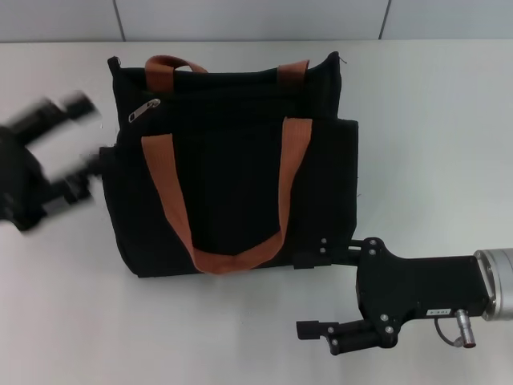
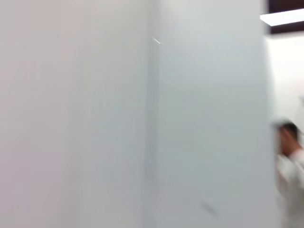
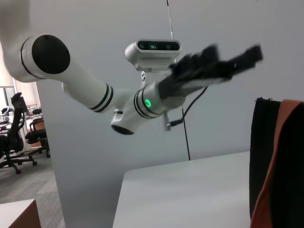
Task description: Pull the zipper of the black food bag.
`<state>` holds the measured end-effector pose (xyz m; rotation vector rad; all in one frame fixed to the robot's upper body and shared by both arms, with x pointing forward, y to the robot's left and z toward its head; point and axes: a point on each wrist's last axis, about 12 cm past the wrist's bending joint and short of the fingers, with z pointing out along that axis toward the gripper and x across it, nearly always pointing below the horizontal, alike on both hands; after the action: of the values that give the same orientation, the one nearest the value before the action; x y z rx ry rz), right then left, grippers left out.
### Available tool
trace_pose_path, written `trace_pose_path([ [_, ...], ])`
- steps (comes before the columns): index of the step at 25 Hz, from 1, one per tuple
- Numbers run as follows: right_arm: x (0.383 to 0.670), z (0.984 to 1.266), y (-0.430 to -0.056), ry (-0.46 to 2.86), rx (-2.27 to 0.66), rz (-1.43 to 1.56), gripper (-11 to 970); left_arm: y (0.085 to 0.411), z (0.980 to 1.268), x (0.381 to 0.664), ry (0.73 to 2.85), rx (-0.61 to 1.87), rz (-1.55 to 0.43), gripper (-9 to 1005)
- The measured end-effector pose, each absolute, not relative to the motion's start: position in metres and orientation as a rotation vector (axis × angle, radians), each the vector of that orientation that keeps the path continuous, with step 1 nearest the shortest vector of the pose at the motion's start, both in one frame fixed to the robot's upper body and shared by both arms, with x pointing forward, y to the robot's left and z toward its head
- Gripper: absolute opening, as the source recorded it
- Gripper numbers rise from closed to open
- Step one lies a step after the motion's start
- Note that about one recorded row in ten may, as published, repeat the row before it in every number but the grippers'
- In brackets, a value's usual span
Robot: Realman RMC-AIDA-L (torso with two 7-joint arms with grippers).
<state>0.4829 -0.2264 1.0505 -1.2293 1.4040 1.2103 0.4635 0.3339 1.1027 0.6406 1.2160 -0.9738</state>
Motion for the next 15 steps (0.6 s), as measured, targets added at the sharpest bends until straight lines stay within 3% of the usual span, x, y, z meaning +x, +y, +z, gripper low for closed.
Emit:
trace_pose_path([
  [8,0.482,1.05,-0.227,1.405,-1.226,1.209,809,0.361,1.091,0.486,1.402,0.48,-0.773,771],
  [9,0.482,1.05,-0.227,1.404,-1.226,1.208,809,0.359,1.085,0.493,1.49,0.546,-0.77,770],
  [15,0.482,1.05,-0.228,1.406,-1.228,1.203,809,0.341,1.078,0.502,1.569,0.709,-0.815,768],
])
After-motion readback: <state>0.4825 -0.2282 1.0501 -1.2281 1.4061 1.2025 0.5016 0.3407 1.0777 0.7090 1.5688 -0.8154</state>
